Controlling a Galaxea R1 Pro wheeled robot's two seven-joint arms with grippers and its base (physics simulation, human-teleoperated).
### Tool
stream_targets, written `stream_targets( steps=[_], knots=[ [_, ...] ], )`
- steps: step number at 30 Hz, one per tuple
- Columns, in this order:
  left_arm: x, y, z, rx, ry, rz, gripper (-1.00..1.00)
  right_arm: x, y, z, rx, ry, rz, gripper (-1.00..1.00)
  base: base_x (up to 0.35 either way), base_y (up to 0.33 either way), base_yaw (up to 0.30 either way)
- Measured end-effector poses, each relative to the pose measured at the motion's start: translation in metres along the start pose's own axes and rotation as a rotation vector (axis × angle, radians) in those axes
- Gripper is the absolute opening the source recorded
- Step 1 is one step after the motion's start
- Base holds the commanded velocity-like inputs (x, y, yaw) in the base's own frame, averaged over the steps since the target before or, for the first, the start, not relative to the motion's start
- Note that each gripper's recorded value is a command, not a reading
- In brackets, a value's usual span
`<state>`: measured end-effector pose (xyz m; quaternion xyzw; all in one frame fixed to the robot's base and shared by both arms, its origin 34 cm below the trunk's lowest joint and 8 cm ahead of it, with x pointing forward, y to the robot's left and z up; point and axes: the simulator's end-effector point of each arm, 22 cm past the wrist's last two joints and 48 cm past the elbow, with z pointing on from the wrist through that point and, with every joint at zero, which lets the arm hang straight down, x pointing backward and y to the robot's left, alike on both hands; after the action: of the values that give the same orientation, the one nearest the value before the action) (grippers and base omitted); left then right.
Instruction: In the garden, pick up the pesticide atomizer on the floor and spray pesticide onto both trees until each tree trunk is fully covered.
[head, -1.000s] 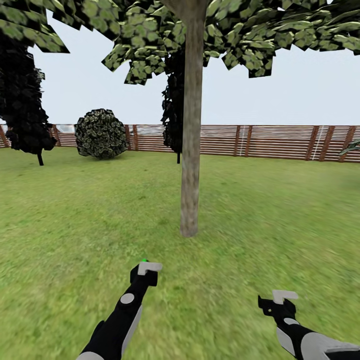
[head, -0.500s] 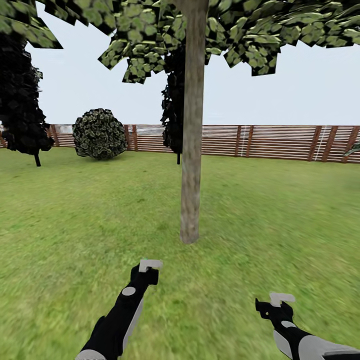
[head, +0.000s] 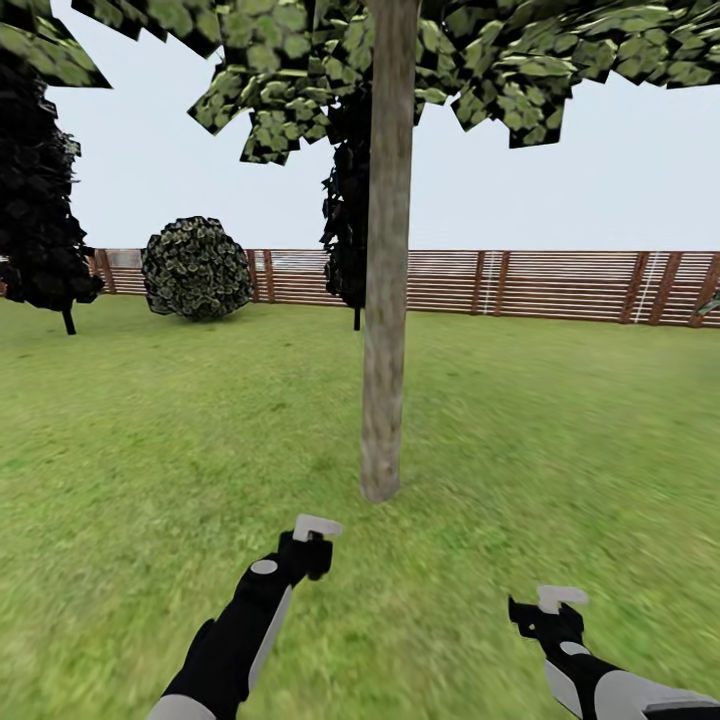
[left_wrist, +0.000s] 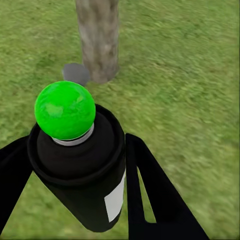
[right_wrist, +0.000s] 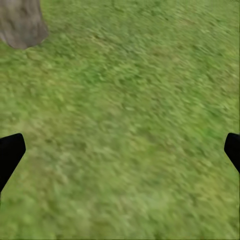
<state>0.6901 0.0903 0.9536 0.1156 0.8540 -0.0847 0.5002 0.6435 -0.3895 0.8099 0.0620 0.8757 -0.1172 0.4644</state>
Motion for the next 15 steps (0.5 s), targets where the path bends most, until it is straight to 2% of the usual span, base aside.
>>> stream_targets(
  steps=[3, 6, 8, 15],
  knots=[
    [0.000, -0.005, -0.001, 0.009, 0.015, 0.010, -1.00, 0.000, 0.000, 0.000, 0.000, 0.000, 0.000, 1.00, 0.350, 0.000, 0.000],
    [-0.001, -0.025, -0.001, 0.042, 0.019, 0.058, -1.00, 0.000, 0.000, 0.000, 0.000, 0.000, -0.001, 1.00, 0.350, 0.000, 0.000],
    [-0.001, -0.029, -0.001, 0.050, 0.019, 0.071, -1.00, 0.000, 0.000, 0.000, 0.000, 0.000, 0.000, 1.00, 0.350, 0.000, 0.000],
    [-0.003, -0.034, -0.002, 0.057, 0.016, 0.083, -1.00, 0.000, 0.000, 0.000, 0.000, 0.000, 0.000, 1.00, 0.350, 0.001, 0.000]
  ],
)
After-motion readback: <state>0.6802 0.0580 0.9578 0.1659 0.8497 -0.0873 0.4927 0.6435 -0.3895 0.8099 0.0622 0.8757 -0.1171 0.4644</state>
